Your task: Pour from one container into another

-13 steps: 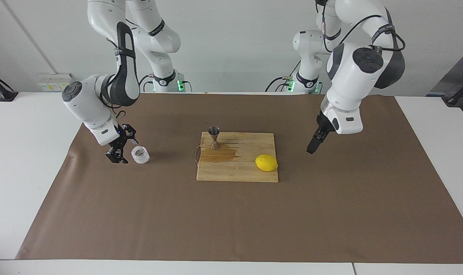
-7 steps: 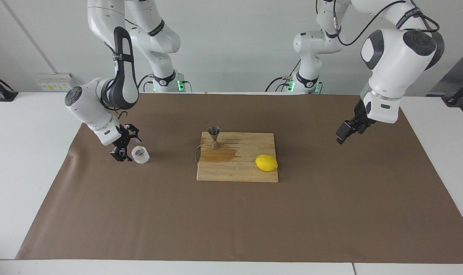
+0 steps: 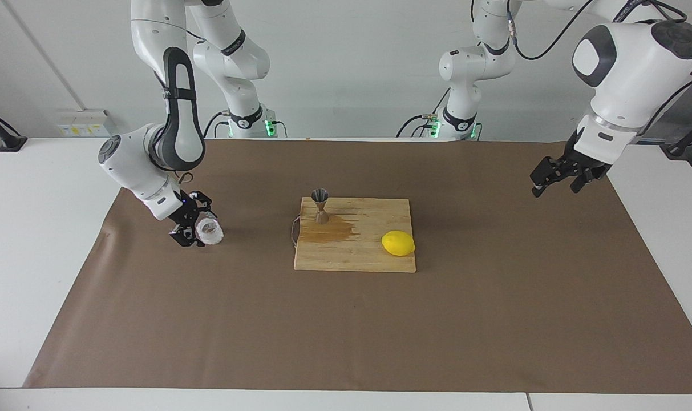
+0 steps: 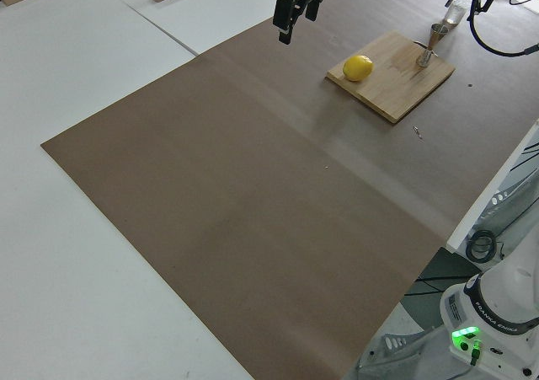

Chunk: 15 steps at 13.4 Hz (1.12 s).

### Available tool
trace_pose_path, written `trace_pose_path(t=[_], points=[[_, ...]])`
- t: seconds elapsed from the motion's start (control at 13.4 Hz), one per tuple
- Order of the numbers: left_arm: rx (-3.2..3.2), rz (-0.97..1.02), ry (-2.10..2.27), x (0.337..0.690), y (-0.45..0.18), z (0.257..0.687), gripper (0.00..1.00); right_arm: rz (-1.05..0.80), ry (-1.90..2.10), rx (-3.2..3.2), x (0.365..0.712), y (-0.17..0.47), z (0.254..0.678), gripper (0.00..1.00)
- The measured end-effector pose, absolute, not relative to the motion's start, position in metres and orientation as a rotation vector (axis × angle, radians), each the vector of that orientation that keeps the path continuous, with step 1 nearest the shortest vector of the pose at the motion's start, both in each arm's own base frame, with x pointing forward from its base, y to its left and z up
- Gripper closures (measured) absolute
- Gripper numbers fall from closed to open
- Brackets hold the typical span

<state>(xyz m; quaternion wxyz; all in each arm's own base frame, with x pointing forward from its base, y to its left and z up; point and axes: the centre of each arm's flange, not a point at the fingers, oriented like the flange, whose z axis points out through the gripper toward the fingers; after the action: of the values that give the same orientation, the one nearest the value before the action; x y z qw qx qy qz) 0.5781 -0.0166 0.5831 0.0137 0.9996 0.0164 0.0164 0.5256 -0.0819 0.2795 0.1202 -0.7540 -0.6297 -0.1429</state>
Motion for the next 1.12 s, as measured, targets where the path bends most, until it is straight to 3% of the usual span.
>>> trace_pose_path(t=[0.75,0.9,1.04,1.12], points=[[3.124,0.057,-0.040,0.558,-0.022,0.606,0.00,-0.410,-1.838,-2.198,0.525,-0.082,0.274,0.00],[3.123,0.044,-0.072,0.557,-0.030,0.604,0.00,-0.409,-1.841,-2.195,0.525,-0.080,0.274,0.05],[3.121,0.033,-0.121,0.555,-0.047,0.604,0.00,-0.409,-1.844,-2.192,0.526,-0.078,0.274,0.26],[3.120,0.029,-0.137,0.554,-0.053,0.604,0.00,-0.408,-1.844,-2.192,0.526,-0.078,0.274,0.26]])
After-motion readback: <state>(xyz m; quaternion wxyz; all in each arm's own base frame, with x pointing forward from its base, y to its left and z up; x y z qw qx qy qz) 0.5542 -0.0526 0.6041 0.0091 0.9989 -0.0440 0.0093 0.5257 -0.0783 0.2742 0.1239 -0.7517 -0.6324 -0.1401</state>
